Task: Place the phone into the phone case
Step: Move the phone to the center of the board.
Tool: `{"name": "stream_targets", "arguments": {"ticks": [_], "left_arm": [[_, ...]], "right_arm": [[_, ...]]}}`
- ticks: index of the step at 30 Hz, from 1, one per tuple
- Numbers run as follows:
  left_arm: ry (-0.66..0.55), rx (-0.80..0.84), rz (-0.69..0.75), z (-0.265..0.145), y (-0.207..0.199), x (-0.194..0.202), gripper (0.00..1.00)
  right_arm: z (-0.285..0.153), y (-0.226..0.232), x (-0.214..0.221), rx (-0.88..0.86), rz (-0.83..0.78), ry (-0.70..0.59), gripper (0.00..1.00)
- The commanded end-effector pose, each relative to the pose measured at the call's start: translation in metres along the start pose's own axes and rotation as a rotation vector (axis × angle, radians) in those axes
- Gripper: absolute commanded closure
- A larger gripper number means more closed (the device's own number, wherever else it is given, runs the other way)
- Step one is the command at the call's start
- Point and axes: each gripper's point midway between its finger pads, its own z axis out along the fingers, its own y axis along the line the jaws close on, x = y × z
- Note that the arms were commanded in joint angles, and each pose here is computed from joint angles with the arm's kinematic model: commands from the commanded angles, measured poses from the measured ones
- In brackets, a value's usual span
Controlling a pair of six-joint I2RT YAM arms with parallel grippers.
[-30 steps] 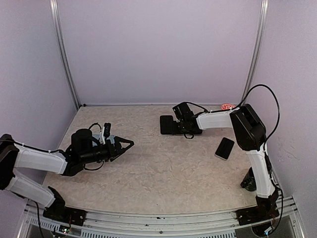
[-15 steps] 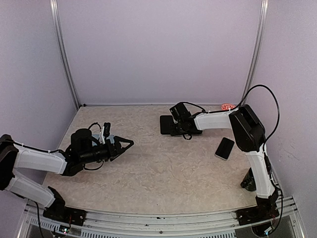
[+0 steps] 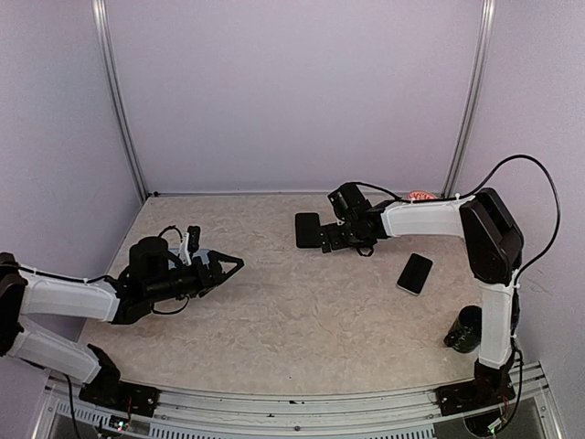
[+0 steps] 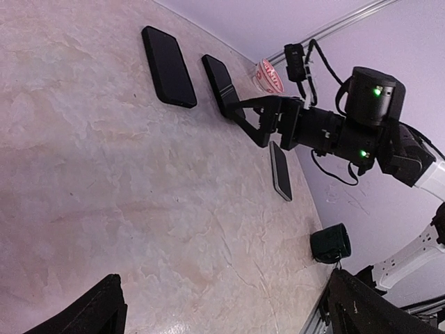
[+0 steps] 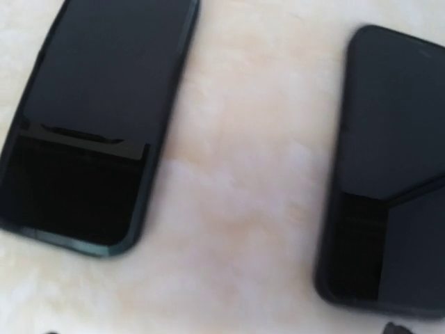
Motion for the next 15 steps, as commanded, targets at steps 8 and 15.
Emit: {"name": "stream_targets", "arguments": {"ticks": [8, 15], "left_arm": [[-0.085, -0.138, 0.061, -0.008, 0.01, -0.034, 0.01], [-0.086, -0.11, 0.054, -0.008, 0.006, -0.037, 0.01]], "right_arm": [[-0.06, -0.027, 0.021, -0.086, 0.106, -0.009, 0.0], [-0.081, -0.067, 0.047, -0.051, 0.175, 0.015, 0.0]]}}
